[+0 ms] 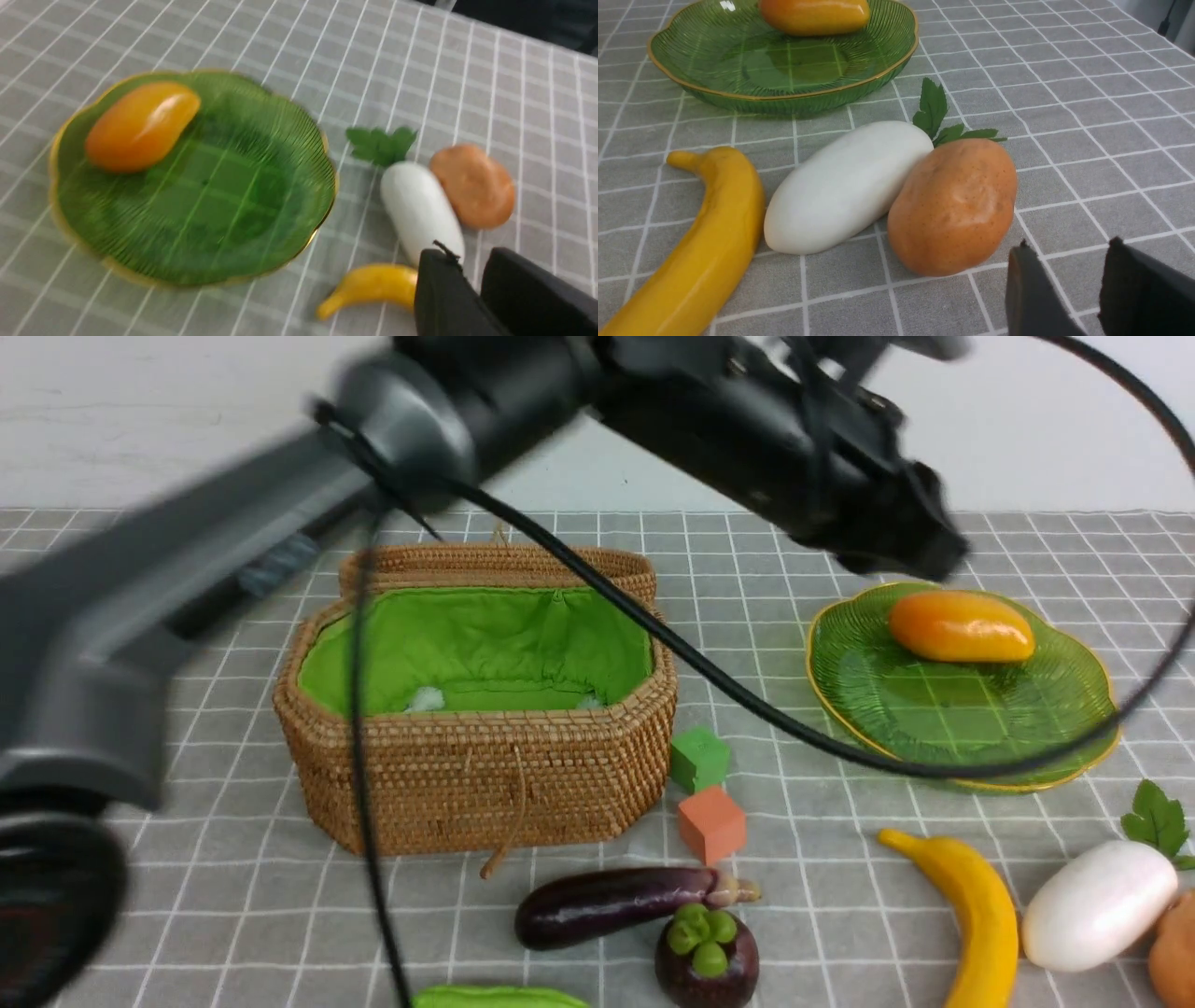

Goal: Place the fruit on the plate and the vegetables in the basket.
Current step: Take a chayote with your left arm and place it on the basket on the left.

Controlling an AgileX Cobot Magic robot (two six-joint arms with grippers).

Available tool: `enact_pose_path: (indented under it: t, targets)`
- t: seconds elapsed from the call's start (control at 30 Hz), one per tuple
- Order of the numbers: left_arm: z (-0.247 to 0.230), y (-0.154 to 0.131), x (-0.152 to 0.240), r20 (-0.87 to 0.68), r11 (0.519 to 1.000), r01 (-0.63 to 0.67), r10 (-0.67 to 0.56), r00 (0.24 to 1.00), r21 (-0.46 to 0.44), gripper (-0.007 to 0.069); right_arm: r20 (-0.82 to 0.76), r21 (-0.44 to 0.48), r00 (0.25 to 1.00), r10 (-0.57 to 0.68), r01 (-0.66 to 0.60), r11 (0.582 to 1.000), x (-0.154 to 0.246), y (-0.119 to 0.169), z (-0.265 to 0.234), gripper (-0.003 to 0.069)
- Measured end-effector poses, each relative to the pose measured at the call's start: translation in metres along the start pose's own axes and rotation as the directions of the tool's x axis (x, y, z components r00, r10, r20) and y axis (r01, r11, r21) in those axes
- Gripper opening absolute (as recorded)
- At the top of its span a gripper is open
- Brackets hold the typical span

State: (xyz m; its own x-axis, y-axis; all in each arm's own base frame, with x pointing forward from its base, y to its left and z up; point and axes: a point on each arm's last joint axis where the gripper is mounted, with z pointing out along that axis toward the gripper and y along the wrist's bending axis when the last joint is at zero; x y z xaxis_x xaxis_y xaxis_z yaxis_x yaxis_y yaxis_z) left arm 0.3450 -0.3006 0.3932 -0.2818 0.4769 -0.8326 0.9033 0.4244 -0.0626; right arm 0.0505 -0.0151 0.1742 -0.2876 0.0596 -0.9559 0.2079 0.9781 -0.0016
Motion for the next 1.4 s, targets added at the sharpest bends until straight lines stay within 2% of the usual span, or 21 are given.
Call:
enact_pose_path:
  t: [0.07,0.1,0.17,0.2,0.23,0.27,0.37,0.43,0.53,0.67,0.77,0.93,1.2,1.4]
  targets:
    - [-0.023,0.002,-0.002,-0.013,0.998,-0.001,0.000,1.000,-0.069,0.0127,0.000,0.000,1.000,0.000,0.000,1.000,0.000,0.000,0.000,0.0242]
    - [-0.061,0.002,-0.001,-0.029,0.983,0.000,-0.006,1.000,-0.185,0.0155,0.000,0.000,1.000,0.000,0.000,1.000,0.000,0.000,0.000,0.0242]
    - [-0.090,-0.004,0.008,-0.063,0.962,-0.007,-0.010,0.998,-0.272,0.0195,0.000,0.000,1.000,0.000,0.000,1.000,0.000,0.000,0.000,0.0242]
    - [-0.093,-0.005,0.009,-0.068,0.960,-0.008,-0.011,0.998,-0.280,0.0206,0.000,0.000,1.000,0.000,0.000,1.000,0.000,0.000,0.000,0.0242]
    - [-0.111,-0.012,0.025,-0.116,0.943,-0.019,-0.021,0.993,-0.332,0.0258,0.000,0.000,1.000,0.000,0.000,1.000,0.000,0.000,0.000,0.0242]
    - [-0.112,-0.012,0.027,-0.123,0.941,-0.020,-0.023,0.992,-0.337,0.0265,0.000,0.000,1.000,0.000,0.000,1.000,0.000,0.000,0.000,0.0242]
    - [-0.118,-0.021,0.080,-0.281,0.929,-0.048,-0.062,0.958,-0.367,0.0377,0.000,0.000,1.000,0.000,0.000,1.000,0.000,0.000,0.000,0.0242]
    - [-0.106,-0.024,0.120,-0.401,0.938,-0.052,-0.097,0.911,-0.343,0.0433,-0.001,0.000,1.000,0.000,0.000,1.000,0.000,0.000,0.000,0.0242]
    - [-0.086,-0.028,0.166,-0.534,0.960,-0.055,-0.104,0.839,-0.273,0.0468,-0.001,0.000,1.000,0.000,0.000,1.000,0.000,0.000,0.000,0.0242]
    - [-0.062,-0.039,0.210,-0.672,0.986,-0.116,0.004,0.740,-0.122,0.0480,-0.001,0.000,1.000,0.000,0.000,1.000,0.000,0.000,0.000,0.0242]
    - [-0.045,-0.044,0.221,-0.695,0.985,-0.167,0.093,0.713,-0.039,0.0480,-0.001,0.000,1.000,0.000,0.000,1.000,0.000,0.000,0.000,0.0242]
    - [-0.021,-0.041,0.229,-0.688,0.974,-0.226,0.179,0.704,0.021,0.0480,-0.001,0.000,1.000,0.000,0.000,1.000,0.000,0.000,0.000,0.0242]
    - [0.016,-0.030,0.262,-0.757,0.977,-0.201,0.189,0.625,0.078,0.0476,0.000,0.000,1.000,0.000,0.000,1.000,0.000,0.000,0.000,0.0242]
    - [0.013,-0.031,0.260,-0.775,0.978,-0.190,0.190,0.602,0.092,0.0430,0.000,0.000,1.000,0.000,0.000,1.000,0.000,0.000,0.000,0.0242]
